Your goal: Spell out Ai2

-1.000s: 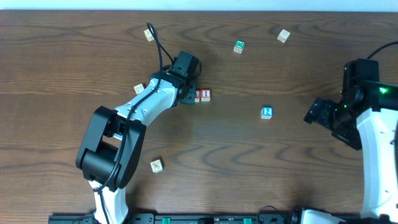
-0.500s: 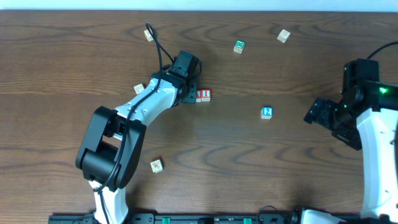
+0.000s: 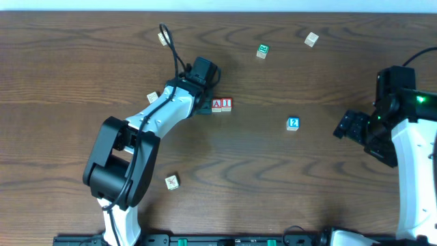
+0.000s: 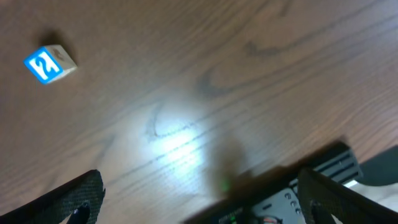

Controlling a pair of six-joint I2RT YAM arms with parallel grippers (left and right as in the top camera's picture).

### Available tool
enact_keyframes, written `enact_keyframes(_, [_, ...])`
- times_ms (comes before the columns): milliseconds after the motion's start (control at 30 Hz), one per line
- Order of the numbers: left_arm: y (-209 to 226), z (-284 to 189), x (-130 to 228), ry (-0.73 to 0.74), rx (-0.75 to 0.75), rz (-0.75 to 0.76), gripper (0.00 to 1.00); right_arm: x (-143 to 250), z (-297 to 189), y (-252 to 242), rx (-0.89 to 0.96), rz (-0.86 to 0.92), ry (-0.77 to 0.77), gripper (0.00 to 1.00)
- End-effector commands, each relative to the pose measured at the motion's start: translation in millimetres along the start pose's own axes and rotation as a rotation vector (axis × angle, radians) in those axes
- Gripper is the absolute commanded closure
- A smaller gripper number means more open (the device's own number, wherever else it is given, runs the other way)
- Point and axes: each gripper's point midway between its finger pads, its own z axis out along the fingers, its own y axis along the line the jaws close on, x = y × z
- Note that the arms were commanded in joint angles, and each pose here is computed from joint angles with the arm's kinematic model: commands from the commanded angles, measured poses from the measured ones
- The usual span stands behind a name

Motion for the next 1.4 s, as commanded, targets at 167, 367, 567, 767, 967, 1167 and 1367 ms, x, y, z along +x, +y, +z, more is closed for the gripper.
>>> enact_keyframes(167, [73,-30,-12,0.016,-0.1,-0.106,0.52,11,-5,31,-0.018,-0.136,-0.021,0.01])
enact_keyframes(367, [87,-127,-48,-0.206,0.009,-0.086,0.43,38,31,77,-0.003,-0.299,-0.071,0.01])
enact_keyframes(567, [77,-184,-32,-0.244,0.131,-0.058,0.34,39,77,90,0.002,-0.291,0.016,0.06])
enact_keyframes(767, [78,-200,-17,-0.227,0.154,-0.048,0.02,29,111,115,-0.023,-0.38,0.041,0.08])
enact_keyframes(967, [71,-200,-11,-0.202,0.191,-0.03,0.05,15,108,129,-0.05,-0.4,0.0,0.06])
enact_keyframes(1167, [65,-201,-10,-0.197,0.23,-0.026,0.05,-4,109,145,-0.062,-0.418,-0.007,0.05])
enact_keyframes(1367, [65,-201,-10,-0.196,0.228,-0.025,0.05,-12,117,159,-0.047,-0.425,0.019,0.06])
